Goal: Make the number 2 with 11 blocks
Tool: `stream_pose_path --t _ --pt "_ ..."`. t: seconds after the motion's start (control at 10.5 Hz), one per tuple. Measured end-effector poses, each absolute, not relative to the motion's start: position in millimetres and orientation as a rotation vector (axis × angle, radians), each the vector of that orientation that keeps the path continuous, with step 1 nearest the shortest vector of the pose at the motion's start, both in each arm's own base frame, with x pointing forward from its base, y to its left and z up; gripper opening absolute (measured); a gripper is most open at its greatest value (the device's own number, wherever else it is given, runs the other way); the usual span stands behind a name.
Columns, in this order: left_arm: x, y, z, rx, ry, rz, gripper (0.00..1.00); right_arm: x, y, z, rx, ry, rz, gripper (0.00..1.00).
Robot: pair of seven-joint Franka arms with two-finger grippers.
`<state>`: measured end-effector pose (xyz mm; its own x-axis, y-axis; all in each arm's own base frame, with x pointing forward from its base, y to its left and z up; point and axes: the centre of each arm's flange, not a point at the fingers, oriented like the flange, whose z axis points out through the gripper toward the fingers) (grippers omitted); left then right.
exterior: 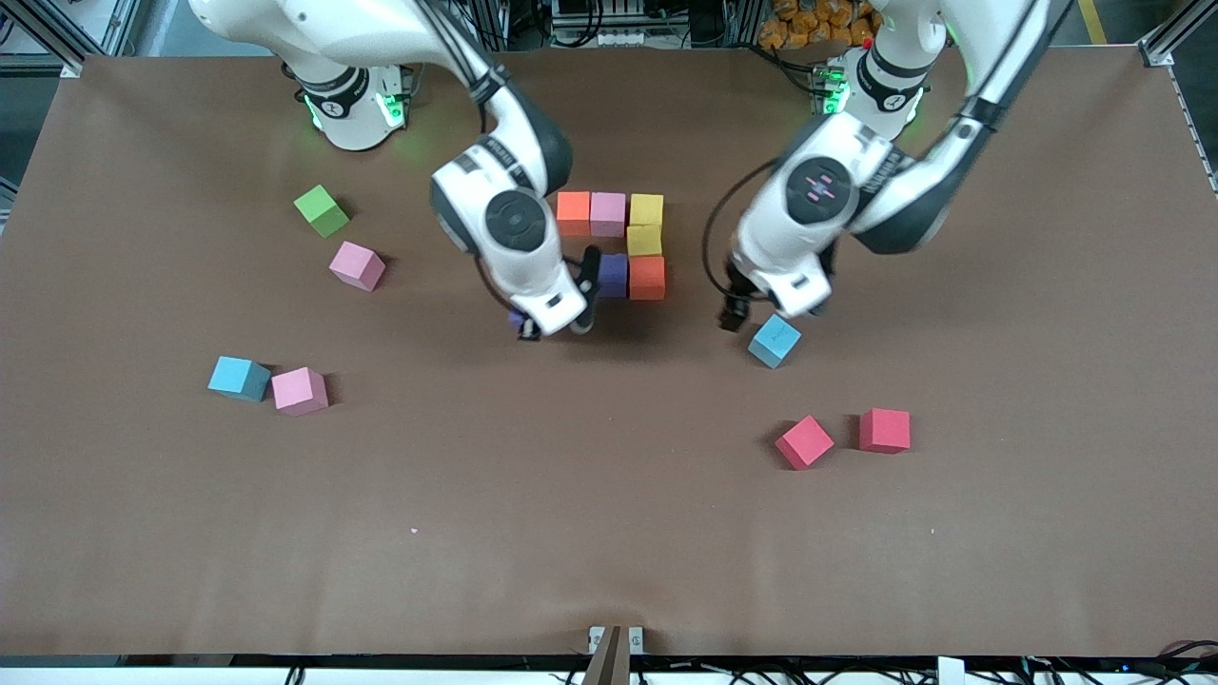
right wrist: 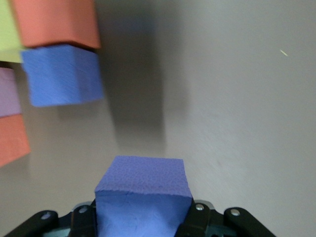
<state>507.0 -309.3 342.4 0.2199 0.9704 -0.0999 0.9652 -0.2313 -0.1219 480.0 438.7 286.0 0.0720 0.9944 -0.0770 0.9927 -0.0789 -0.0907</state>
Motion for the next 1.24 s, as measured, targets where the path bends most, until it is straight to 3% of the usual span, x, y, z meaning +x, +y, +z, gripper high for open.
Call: stream_pose_path --t 0.48,1.24 --pt "525 -245 288 -2.368 -1.858 0.294 1.0 436 448 230 -2.138 -2.28 0.139 0.56" --pt "520 -261 266 -2.551 -1.613 0.287 1.0 406 458 212 -2.092 -2.324 0.121 0.56"
